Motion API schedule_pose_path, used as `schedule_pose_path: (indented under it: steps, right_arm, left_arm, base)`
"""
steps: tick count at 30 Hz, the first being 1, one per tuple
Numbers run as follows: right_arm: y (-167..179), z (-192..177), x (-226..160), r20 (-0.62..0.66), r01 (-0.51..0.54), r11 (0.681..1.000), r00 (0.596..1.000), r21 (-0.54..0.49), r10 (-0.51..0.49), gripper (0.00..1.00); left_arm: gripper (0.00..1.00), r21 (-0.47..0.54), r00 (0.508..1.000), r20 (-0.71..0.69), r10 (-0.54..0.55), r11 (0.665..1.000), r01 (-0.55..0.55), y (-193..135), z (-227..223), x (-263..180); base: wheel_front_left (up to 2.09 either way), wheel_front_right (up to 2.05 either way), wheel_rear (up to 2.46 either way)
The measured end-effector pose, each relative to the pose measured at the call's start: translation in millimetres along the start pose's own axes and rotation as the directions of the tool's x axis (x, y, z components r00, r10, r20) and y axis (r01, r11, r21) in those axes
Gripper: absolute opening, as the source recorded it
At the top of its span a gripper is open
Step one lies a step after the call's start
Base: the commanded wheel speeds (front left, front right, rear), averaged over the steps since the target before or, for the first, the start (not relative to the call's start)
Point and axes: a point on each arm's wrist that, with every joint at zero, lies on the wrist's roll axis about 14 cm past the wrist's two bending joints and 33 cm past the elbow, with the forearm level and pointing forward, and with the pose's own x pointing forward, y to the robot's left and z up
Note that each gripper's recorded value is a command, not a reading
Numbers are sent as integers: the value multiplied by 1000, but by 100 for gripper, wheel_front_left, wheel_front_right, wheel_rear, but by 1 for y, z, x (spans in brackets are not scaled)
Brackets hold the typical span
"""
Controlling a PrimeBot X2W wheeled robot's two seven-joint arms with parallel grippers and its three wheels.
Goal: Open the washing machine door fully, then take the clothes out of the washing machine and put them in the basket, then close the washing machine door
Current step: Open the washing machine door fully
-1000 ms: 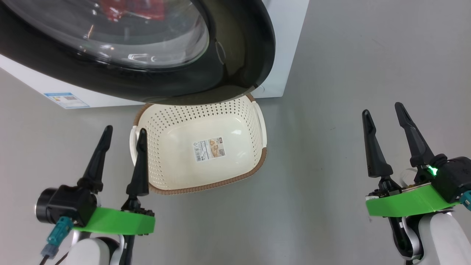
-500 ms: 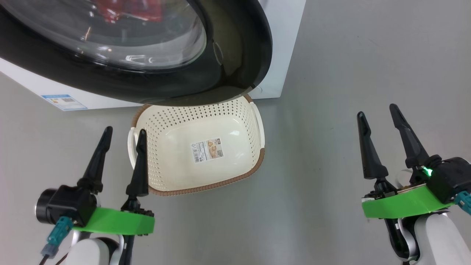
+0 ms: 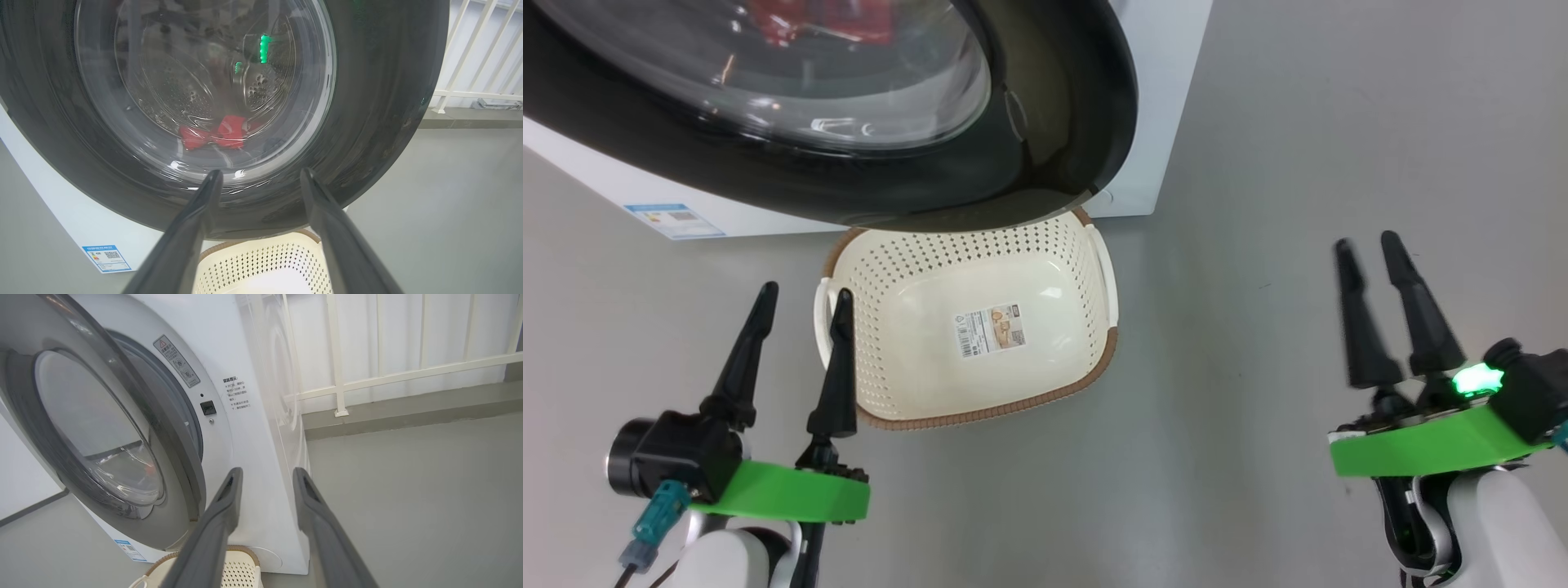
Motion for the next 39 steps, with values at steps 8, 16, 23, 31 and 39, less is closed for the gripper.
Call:
schedule_pose_path:
  steps: [8, 16, 23, 31, 39]
  right_arm:
    - [7, -6, 20, 11, 38, 904, 999, 426, -47, 0]
    - [38, -2, 64, 2, -21, 653, 1000, 757, 30, 0]
    - [62, 4, 99, -57, -22, 380, 979, 925, 196, 0]
    - [97, 4, 127, -89, 5, 183, 887, 983, 453, 0]
    - [126, -2, 145, -136, 40, 156, 730, 987, 670, 0]
  left_arm:
    - [100, 4, 1000, -3, 13, 1000, -13, 5, 0, -3]
    - [100, 5, 999, -17, 27, 1000, -27, 10, -4, -7]
    - [100, -2, 999, -29, 39, 999, -39, 14, -7, -10]
    - [100, -3, 998, -48, 47, 999, -47, 17, -13, -13]
    - [100, 4, 997, -52, 52, 999, -52, 20, -15, -10]
  base:
    - [0, 0, 0]
    - [0, 0, 0]
    - [0, 0, 0]
    - [0, 0, 0]
    - [0, 0, 0]
